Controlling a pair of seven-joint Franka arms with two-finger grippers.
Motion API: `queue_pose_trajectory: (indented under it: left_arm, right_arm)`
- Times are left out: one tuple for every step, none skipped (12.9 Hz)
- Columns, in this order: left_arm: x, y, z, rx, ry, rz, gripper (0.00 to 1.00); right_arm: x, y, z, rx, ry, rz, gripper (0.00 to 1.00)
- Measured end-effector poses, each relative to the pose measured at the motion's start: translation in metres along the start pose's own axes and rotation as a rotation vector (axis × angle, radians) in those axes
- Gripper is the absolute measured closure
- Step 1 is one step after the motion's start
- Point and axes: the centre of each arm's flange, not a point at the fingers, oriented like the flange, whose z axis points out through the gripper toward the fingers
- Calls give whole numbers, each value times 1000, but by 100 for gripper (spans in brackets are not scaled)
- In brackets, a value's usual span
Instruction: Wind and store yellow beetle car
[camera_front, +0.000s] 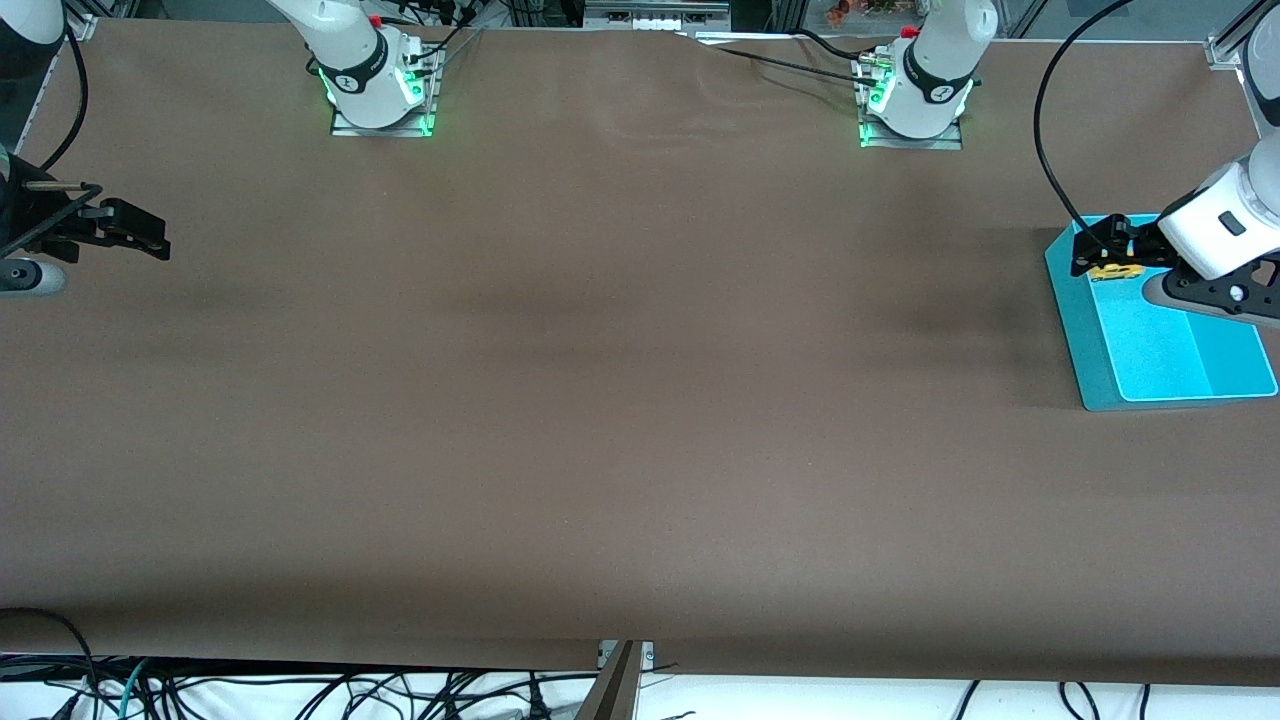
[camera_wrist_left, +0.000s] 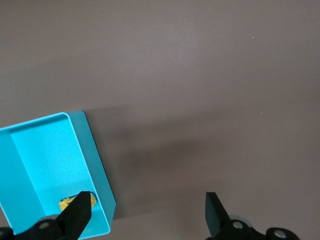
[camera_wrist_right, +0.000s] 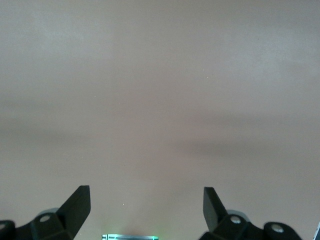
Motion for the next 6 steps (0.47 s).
queue_pose_trajectory:
  left_arm:
    - [0, 3, -5, -2, 1, -43, 0]
    - [0, 5, -8, -16, 3, -87, 0]
    - [0, 7, -9, -33, 6, -121, 0]
    - [0, 6, -10, -41, 7, -137, 0]
    - [0, 6, -10, -43, 6, -144, 0]
    - [0, 6, -10, -43, 5, -147, 0]
  right_arm:
    - [0, 0, 0, 0, 0, 0, 0]
    - [0, 0, 0, 0, 0, 0, 0]
    - [0, 0, 0, 0, 0, 0, 0]
    - [0, 0, 0, 0, 0, 0, 0]
    - [0, 0, 0, 0, 0, 0, 0]
    - [0, 0, 0, 0, 0, 0, 0]
